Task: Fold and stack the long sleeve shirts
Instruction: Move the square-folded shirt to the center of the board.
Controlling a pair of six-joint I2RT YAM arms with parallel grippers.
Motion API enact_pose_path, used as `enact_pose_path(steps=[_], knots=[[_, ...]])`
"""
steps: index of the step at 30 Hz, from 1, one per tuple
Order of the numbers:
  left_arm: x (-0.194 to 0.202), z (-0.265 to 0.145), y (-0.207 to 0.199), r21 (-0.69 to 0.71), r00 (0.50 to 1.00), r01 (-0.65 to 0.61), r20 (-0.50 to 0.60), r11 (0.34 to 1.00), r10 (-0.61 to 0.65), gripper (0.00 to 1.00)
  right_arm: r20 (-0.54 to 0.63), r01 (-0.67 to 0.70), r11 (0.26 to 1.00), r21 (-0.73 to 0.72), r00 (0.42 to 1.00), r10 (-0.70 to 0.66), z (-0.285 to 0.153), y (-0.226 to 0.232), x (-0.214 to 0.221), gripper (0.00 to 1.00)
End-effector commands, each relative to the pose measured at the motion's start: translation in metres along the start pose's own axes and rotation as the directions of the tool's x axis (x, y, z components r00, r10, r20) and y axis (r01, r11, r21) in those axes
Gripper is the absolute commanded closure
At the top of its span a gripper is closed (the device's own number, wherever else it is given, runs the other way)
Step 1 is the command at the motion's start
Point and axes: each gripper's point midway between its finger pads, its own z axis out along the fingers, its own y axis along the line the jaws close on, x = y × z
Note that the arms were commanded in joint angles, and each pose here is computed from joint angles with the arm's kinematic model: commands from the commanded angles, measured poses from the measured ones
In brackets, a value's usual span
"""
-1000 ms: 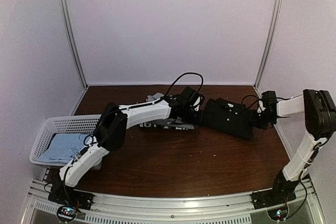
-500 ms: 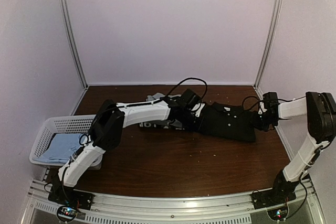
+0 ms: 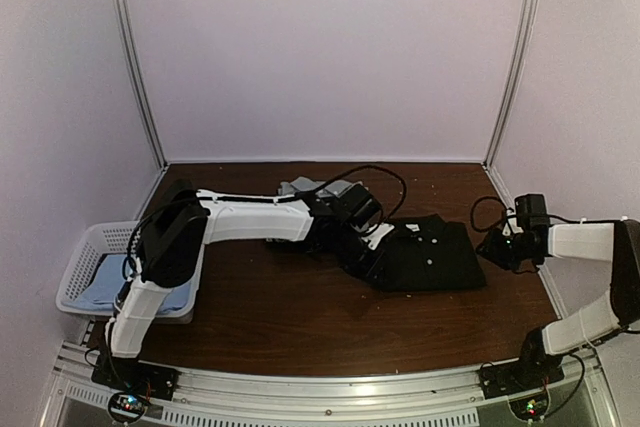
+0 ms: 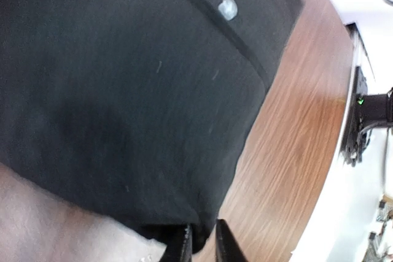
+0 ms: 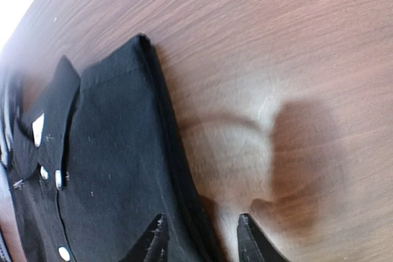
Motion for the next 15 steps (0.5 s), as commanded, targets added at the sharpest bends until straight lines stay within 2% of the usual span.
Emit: enact_pose_path(steps=[1,3,4,8,15], knots=[[-0.014,-0.025,0.006,-0.08,0.996,0.031,0.086,0.996,-0.024,0.72,0.01,0.01,0.999,-0.033,1.0,-0.009,-0.002,0.006,0.001,0.54],[-0.023,-0.032,0.017,-0.128,0.988,0.078,0.14,0.989,-0.059,0.66,0.019,0.022,0.998,-0.058,1.0,-0.021,0.001,0.012,-0.005,0.48],[-0.028,-0.035,0.024,-0.148,0.983,0.108,0.163,0.983,-0.083,0.62,0.02,0.027,0.997,-0.066,0.999,-0.026,0.003,0.014,-0.007,0.48],[-0.046,-0.047,0.047,-0.182,0.956,0.186,0.262,0.965,-0.135,0.55,0.014,0.044,0.996,-0.074,0.999,-0.044,0.014,0.019,-0.015,0.47],[-0.056,-0.02,0.066,-0.167,0.95,0.216,0.261,0.962,-0.168,0.52,-0.009,0.077,0.996,-0.039,0.997,-0.078,0.029,0.021,-0.015,0.48]])
